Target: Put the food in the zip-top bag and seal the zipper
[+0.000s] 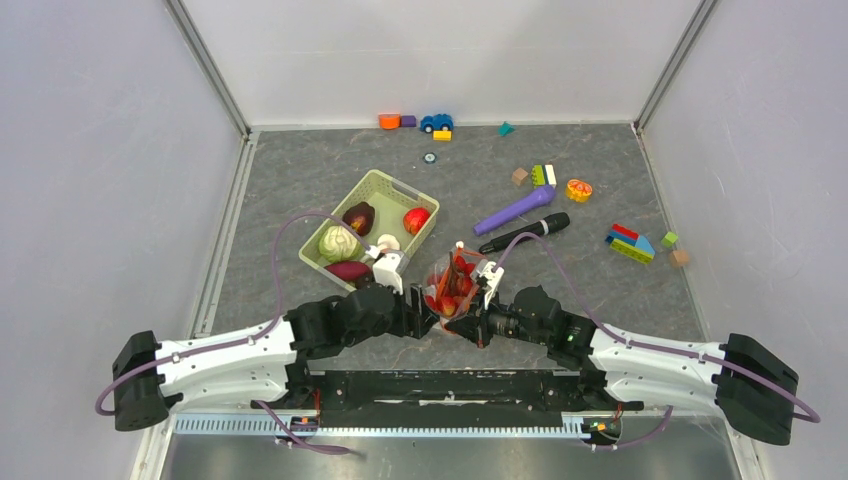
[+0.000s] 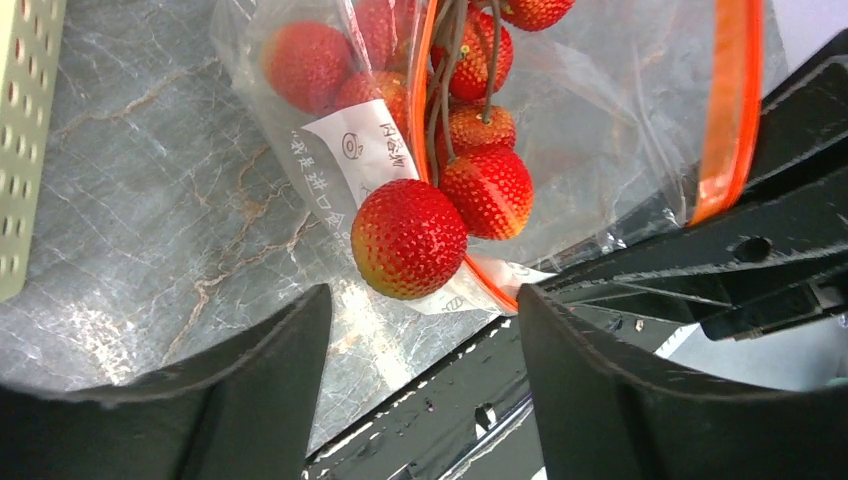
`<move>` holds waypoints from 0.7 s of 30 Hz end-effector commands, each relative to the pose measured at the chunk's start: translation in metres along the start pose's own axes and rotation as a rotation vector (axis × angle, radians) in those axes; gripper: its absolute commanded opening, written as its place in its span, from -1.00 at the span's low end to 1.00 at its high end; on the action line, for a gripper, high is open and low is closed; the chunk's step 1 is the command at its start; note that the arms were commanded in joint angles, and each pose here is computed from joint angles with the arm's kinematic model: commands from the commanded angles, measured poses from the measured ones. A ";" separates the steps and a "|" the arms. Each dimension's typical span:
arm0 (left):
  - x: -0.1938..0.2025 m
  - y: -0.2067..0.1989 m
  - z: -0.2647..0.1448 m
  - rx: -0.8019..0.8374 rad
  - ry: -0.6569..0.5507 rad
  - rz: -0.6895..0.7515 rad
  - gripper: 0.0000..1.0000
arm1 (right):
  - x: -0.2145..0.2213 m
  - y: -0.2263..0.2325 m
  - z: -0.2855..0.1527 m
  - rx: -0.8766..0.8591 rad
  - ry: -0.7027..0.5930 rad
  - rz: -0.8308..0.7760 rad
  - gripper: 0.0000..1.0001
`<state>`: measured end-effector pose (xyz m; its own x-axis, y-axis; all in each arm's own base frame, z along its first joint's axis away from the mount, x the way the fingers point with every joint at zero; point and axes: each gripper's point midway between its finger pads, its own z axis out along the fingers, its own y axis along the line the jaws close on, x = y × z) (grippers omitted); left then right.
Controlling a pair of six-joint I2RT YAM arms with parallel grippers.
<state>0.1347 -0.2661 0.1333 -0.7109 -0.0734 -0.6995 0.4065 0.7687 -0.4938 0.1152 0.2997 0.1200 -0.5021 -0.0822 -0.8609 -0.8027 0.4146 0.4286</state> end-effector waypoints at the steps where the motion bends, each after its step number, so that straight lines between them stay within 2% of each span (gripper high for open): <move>1: -0.019 -0.015 0.005 0.023 -0.048 -0.039 0.39 | -0.017 0.007 0.001 -0.026 -0.052 -0.021 -1.00; 7: -0.024 -0.014 0.009 0.011 -0.073 -0.062 -0.18 | -0.013 0.003 0.002 -0.015 -0.039 -0.016 -1.00; 9: -0.026 -0.018 0.008 0.034 -0.077 -0.065 -0.29 | -0.012 0.002 0.002 -0.015 -0.036 -0.019 -1.00; 14: -0.031 -0.029 0.005 0.089 -0.093 -0.052 -0.30 | -0.014 0.004 0.002 -0.022 -0.037 -0.029 -1.00; 18: -0.034 -0.045 0.010 0.151 -0.093 -0.046 -0.45 | -0.012 0.004 0.003 -0.030 -0.033 -0.030 -1.00; 21: -0.038 -0.062 0.015 0.211 -0.086 -0.018 -0.47 | -0.011 0.006 0.005 -0.046 -0.028 -0.029 -1.00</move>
<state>0.1412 -0.2893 0.1419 -0.7111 -0.1165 -0.6934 0.4174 0.7236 -0.5497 0.1165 0.2997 0.1170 -0.5013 -0.0915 -0.8604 -0.8047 0.4149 0.4247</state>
